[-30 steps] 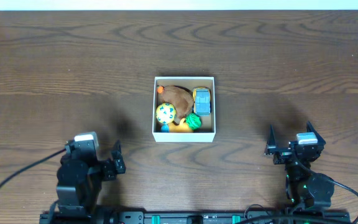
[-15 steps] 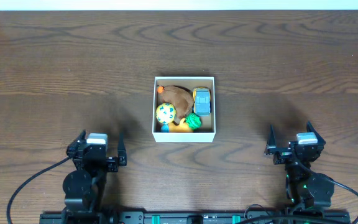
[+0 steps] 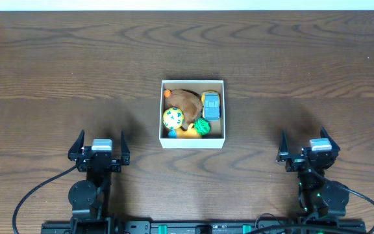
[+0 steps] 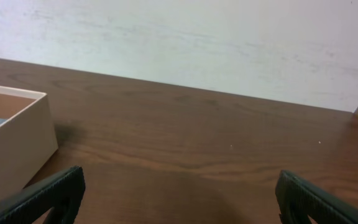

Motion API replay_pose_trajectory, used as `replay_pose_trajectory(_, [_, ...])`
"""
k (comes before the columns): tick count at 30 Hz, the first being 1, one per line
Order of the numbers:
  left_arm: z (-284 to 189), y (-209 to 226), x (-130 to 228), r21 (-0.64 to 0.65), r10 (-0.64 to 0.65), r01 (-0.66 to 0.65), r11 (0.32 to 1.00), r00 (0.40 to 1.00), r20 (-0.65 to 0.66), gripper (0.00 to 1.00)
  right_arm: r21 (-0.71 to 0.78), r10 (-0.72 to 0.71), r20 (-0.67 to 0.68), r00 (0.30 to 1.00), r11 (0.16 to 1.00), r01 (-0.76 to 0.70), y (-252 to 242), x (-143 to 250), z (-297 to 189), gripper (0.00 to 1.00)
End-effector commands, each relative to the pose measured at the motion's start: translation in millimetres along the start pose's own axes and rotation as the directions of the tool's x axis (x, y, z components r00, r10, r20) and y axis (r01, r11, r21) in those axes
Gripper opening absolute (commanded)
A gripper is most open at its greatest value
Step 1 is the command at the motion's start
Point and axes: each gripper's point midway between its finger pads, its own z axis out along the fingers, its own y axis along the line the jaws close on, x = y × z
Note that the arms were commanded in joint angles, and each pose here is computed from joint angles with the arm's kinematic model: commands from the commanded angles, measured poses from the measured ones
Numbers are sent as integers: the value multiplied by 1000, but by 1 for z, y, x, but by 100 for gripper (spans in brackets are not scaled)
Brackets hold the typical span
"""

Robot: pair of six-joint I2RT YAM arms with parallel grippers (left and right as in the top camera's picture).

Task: Pack container

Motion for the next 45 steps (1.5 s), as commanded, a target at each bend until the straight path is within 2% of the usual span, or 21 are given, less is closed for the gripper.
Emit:
replay_pose_trajectory(1, [0,0,15,-8,-30,30,1000,998,-52,98,-6,-14,2,1000,1000,14,2,0,0,99])
replay_pose_trajectory(11, [0,0,15,-9,-90,89,996,995,-51,98,-6,-15,2,1000,1000,15,2,0,0,99])
replay_pose_trajectory(45, [0,0,16,-10,-89,89,996,994,-55,98,-5,-15,2,1000,1000,15,2,0,0,99])
